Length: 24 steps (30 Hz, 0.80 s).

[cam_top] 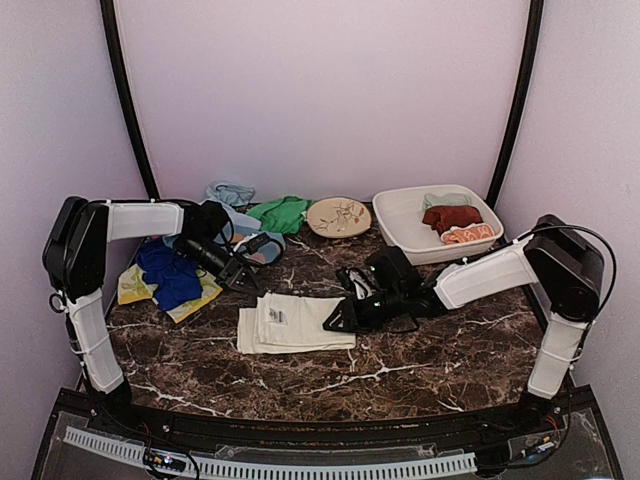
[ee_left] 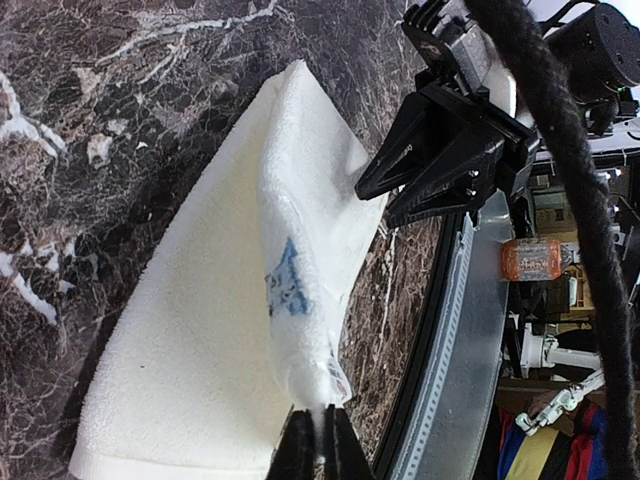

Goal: Roll the towels
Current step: Adjust the towel at the center of the board.

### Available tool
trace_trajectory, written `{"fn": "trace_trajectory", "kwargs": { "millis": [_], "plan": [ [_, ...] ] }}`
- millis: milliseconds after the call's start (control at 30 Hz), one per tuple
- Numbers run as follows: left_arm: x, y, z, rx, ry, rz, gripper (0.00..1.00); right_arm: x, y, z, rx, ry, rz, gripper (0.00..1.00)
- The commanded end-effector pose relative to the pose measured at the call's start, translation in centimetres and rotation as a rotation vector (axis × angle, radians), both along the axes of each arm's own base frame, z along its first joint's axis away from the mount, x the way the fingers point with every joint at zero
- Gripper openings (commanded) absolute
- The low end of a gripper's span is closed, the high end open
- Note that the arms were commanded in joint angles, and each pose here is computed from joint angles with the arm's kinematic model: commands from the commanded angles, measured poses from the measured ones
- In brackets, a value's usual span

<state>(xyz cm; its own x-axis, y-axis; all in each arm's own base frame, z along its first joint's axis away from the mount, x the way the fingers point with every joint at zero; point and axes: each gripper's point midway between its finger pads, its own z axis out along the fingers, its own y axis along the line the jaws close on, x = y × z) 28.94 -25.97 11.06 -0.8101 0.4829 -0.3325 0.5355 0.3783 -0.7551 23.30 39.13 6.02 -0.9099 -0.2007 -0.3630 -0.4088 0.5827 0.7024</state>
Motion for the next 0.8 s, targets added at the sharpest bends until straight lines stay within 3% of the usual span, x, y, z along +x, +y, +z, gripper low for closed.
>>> {"fn": "trace_trajectory", "kwargs": {
  "millis": [0, 467, 767],
  "plan": [
    [0.0, 0.0, 2.4, 0.009, -0.053, 0.001, 0.00, 0.4, -0.2, -1.0, -0.011, 0.004, -0.015, 0.29],
    [0.9, 2.1, 1.7, 0.100, -0.113, 0.014, 0.00, 0.5, 0.4, -0.6, 0.005, 0.007, -0.001, 0.35],
    [1.2, 4.5, -2.9, 0.248, -0.157, 0.016, 0.00, 0.6, 0.4, 0.6, 0.031, 0.005, 0.001, 0.37]
  ]
}}
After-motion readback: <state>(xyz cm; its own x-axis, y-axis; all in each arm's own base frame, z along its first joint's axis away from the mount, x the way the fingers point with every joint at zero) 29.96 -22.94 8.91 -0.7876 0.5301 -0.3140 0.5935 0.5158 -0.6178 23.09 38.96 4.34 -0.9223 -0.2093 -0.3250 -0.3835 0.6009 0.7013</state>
